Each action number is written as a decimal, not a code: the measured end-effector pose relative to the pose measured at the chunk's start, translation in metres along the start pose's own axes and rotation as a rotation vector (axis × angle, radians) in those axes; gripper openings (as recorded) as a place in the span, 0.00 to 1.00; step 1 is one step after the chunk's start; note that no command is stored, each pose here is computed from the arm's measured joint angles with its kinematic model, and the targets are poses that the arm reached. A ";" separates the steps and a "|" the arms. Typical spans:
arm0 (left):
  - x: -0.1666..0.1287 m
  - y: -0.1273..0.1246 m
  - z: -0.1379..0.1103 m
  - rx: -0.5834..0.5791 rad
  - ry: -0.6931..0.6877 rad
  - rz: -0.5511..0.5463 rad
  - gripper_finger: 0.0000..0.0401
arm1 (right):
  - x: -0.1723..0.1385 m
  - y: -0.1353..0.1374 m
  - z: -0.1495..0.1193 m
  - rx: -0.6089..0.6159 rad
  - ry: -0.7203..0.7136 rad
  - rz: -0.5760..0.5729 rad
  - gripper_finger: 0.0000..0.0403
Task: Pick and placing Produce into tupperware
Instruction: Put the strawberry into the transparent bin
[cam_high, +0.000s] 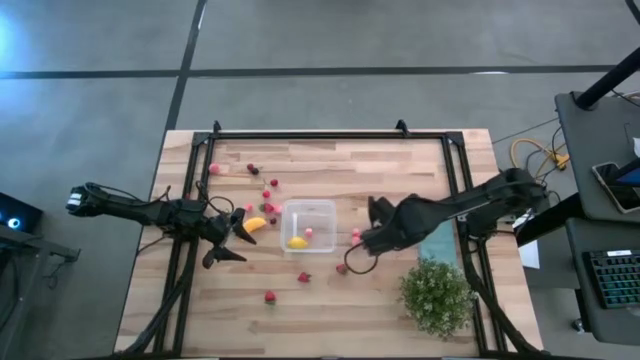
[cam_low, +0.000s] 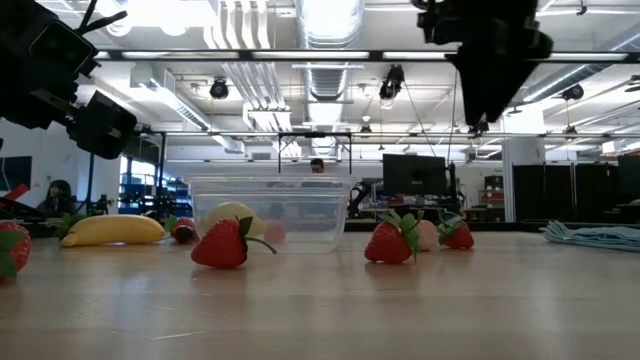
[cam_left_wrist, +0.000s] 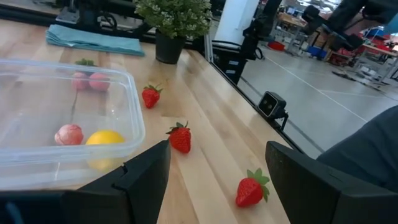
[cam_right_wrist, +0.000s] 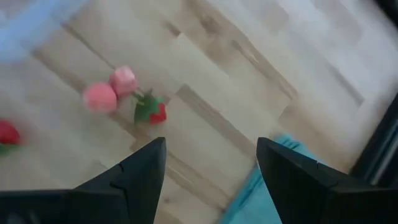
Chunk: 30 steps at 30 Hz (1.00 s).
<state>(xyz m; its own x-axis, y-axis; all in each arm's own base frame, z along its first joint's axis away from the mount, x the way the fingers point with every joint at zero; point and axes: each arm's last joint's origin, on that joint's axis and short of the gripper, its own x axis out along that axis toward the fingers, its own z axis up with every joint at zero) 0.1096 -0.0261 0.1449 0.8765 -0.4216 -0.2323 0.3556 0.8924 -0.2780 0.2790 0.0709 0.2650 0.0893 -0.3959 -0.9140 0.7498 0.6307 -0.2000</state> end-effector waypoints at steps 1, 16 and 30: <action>0.000 0.000 0.000 0.000 0.000 0.000 0.62 | -0.001 -0.004 -0.001 0.044 -0.009 0.007 0.61; 0.000 0.001 0.000 -0.008 -0.005 0.042 0.62 | 0.060 -0.005 -0.001 -0.258 0.150 0.447 0.56; 0.000 0.001 0.000 -0.006 -0.009 0.042 0.62 | 0.086 -0.022 0.016 -0.706 -0.014 0.453 0.55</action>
<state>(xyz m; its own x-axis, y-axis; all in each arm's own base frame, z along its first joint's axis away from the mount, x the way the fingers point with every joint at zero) 0.1100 -0.0250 0.1448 0.8935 -0.3827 -0.2351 0.3167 0.9080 -0.2743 0.2807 0.0127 0.1963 0.2948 -0.0087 -0.9555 0.0528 0.9986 0.0072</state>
